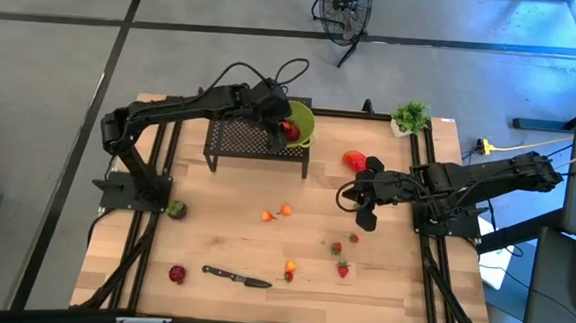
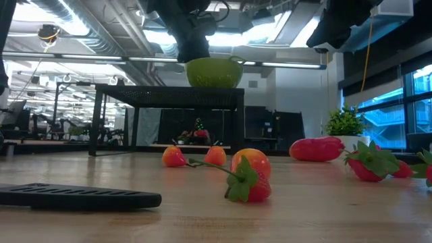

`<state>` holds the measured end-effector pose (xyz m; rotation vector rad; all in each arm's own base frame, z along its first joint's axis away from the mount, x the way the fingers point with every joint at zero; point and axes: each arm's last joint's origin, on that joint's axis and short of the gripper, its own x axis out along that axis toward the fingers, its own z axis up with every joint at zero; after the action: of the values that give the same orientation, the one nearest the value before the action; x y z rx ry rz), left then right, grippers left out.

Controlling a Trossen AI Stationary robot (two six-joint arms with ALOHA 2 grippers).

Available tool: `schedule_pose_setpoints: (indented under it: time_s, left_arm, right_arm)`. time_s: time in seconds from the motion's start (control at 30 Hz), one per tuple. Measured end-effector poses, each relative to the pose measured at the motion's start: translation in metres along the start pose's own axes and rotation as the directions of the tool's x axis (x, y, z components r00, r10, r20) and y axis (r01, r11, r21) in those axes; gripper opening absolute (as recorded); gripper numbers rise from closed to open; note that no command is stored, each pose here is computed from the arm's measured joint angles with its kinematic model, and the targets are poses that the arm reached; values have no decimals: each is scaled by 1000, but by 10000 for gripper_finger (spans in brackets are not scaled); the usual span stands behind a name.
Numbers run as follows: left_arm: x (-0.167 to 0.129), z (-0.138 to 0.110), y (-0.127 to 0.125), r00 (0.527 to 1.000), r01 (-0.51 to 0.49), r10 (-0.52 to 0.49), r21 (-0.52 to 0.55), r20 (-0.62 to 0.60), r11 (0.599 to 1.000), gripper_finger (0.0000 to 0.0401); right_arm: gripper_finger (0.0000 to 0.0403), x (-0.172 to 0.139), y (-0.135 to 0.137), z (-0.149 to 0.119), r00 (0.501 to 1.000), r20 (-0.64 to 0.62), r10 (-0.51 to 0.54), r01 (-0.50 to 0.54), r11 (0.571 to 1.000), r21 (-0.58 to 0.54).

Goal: Pick & Place Fruit
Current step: Put the pear into the green strainer bowl on the shelf, then put the strawberry into the green strainer bowl on the shelf

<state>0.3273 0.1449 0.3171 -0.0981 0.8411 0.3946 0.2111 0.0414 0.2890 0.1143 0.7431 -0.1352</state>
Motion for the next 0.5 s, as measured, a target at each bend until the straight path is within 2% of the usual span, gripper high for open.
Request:
schedule_pose_setpoints:
  time_s: [0.5]
  left_arm:
    - [0,0,0,1000,-12,12,1,-1,1000,182]
  right_arm:
    - [38,0,-1,-2,1000,-23,-7,8,999,39]
